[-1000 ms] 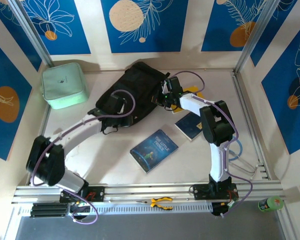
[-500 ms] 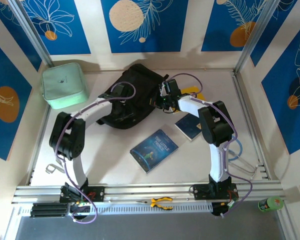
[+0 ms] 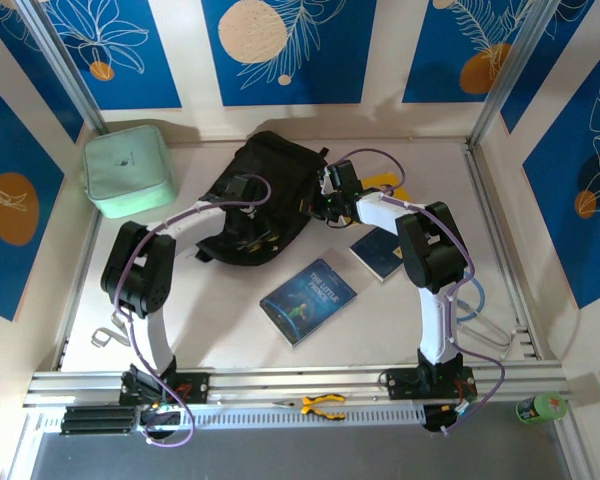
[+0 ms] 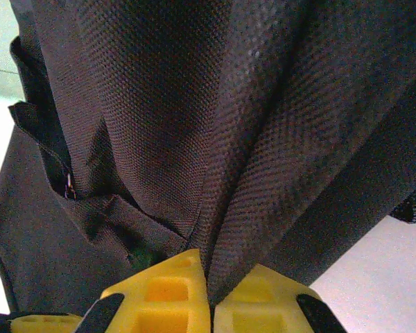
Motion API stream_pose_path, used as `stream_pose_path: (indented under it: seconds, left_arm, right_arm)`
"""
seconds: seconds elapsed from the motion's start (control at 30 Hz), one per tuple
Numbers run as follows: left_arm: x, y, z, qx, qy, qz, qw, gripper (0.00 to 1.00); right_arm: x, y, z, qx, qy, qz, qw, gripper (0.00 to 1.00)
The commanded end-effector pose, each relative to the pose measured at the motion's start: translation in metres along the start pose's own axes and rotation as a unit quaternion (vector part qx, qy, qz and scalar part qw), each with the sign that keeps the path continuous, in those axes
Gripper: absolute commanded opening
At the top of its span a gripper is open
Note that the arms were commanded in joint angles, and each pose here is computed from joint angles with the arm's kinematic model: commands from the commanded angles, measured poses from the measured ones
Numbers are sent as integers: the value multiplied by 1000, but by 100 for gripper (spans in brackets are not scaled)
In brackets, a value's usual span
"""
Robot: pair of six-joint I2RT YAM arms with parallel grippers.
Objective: Pack the student bag
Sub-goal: Unzip the student bag at the top-center of the table.
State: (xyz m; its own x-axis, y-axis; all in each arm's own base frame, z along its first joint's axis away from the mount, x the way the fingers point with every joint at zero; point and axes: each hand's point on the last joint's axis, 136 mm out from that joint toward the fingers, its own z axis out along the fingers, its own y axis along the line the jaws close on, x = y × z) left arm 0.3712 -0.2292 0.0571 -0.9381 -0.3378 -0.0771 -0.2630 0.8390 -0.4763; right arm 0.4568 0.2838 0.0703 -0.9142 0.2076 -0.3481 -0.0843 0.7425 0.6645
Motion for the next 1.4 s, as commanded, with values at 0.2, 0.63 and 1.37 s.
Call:
stream_pose_path:
  seconds: [0.2,0.63,1.37]
  left_arm:
    - [-2,1,6,-4,6,-19,1000,27]
    - [-6,-6,13,-4,22,-14,1000,22]
    - [-2,-23,-57,23,-69,174,982,0]
  right_arm:
    - [18,-7,6,5,28,2,1000,7]
    - [20,-7,7,7,30,0,1000,7]
    - [-5,34,-21,-57,19,41,997,29]
